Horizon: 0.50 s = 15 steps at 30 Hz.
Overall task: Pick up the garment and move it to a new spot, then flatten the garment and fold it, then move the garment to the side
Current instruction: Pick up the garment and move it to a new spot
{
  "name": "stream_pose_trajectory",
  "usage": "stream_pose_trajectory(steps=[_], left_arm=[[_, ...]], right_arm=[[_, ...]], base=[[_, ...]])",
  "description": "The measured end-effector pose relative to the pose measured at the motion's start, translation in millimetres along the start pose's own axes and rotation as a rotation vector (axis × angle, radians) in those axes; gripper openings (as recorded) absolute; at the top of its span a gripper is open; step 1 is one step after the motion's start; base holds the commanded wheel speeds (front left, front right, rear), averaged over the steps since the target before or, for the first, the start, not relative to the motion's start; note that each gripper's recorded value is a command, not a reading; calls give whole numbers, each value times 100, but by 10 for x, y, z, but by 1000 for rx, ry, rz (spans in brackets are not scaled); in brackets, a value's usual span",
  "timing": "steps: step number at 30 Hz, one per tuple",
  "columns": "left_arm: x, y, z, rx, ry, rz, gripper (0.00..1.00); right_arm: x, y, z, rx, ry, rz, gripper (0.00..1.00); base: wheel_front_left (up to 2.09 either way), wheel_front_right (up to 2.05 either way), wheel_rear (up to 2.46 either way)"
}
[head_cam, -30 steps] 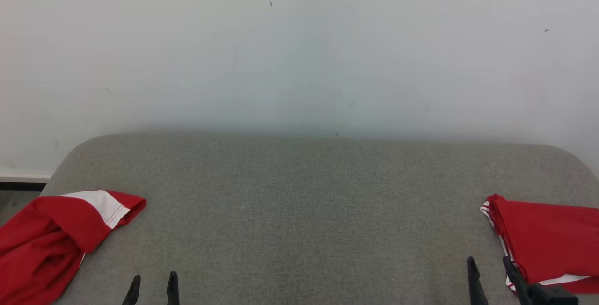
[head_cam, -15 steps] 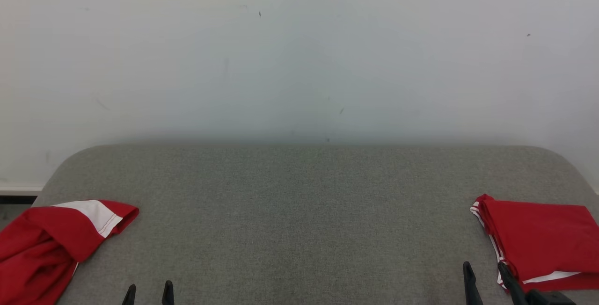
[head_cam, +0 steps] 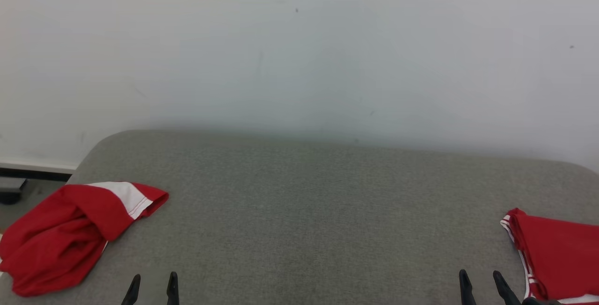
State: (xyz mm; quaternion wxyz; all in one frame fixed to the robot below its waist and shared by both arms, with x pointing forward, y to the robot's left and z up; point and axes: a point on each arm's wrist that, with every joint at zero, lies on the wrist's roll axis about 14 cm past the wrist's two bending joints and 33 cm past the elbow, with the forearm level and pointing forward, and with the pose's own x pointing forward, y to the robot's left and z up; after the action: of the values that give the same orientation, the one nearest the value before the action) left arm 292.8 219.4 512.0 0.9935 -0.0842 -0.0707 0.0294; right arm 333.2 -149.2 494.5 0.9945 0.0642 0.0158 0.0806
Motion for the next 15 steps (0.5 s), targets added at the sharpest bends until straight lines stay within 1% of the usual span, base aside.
stream_pose_trajectory(steps=[4,8,11,15], left_arm=[[-70,140,59,16,-18,42,100],[-222,389,108,37,-29,118,100],[-378,648,194,52,-53,209,100],[-559,888,305,61,-85,320,100]], right_arm=[[102,211,-51,8,12,68,100],[214,451,-116,14,25,144,100],[350,736,-93,8,22,229,100],[574,1154,-18,-3,8,347,100]], base=[[0,0,0],[0,0,0],[0,0,0],[0,0,0]])
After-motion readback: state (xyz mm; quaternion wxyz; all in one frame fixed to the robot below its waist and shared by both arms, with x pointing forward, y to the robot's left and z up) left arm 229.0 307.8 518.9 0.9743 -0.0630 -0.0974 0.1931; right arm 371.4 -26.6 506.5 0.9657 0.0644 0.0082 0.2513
